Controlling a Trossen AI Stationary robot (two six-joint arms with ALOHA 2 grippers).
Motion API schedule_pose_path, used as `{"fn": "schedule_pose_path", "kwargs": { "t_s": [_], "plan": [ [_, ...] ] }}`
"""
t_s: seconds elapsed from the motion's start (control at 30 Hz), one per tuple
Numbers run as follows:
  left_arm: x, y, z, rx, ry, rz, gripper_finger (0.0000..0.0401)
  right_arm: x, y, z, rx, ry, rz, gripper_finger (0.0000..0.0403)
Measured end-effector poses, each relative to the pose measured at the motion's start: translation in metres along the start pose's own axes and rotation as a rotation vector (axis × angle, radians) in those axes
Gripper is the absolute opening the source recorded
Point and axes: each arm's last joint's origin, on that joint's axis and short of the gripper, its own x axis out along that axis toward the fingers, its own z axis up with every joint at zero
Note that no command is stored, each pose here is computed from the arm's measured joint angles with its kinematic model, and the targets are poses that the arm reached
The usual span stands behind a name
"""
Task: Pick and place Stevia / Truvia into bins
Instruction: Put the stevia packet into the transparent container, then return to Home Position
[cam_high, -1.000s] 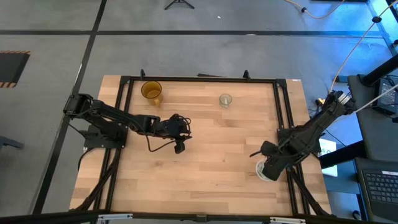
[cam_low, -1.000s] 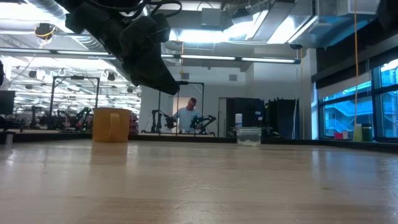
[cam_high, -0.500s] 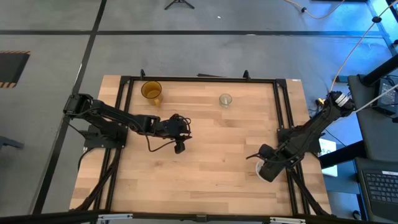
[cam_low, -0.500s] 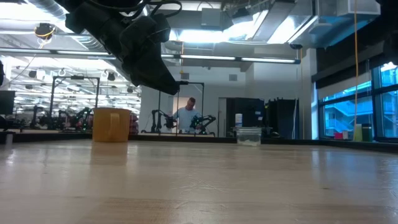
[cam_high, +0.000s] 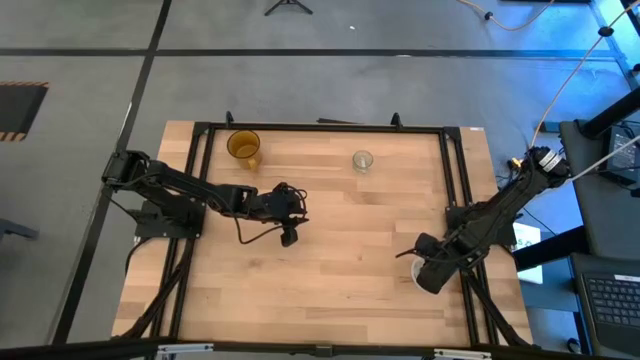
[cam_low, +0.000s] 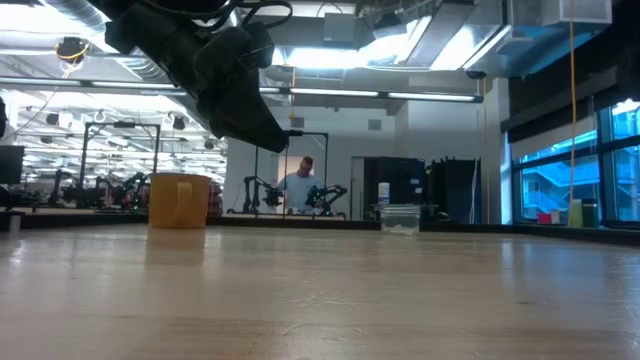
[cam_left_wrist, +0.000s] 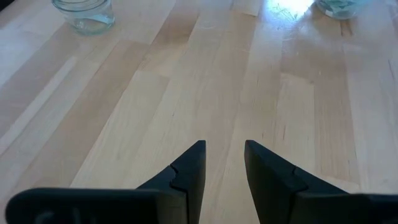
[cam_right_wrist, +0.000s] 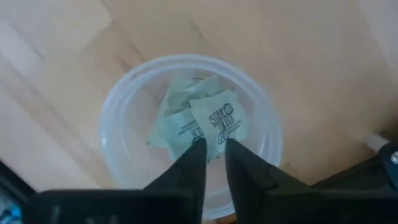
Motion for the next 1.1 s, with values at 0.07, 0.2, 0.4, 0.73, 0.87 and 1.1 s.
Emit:
{"fn": "schedule_pose_path", "kwargs": {
  "t_s": [0.07, 0.2, 0.4, 0.73, 0.87, 1.1],
  "plan": [
    [0.000, 0.000, 0.000, 0.000, 0.000, 0.000, 0.0107, -0.002, 0.002, 0.000, -0.032, -0.001, 0.013, 0.0076],
    [0.000, 0.000, 0.000, -0.014, 0.002, -0.007, 0.0107, -0.021, 0.011, 0.001, -0.099, -0.003, 0.043, 0.0108],
    [-0.006, 0.000, 0.003, -0.046, -0.011, -0.030, 0.0107, -0.081, 0.018, 0.002, -0.260, -0.001, 0.015, 0.0118],
    [-0.076, 0.020, 0.040, -0.113, -0.261, -0.094, 0.0107, -0.193, 0.010, 0.034, -0.455, -0.552, 0.389, 0.0118],
    [-0.108, 0.028, 0.050, -0.102, -0.384, -0.097, 0.0107, -0.219, -0.002, 0.052, -0.583, -0.730, 0.549, 0.0118],
    [-0.150, 0.036, 0.052, -0.070, -0.517, -0.053, 0.0107, -0.230, -0.032, 0.083, -0.721, -0.831, 0.539, 0.0118]
  ]
}}
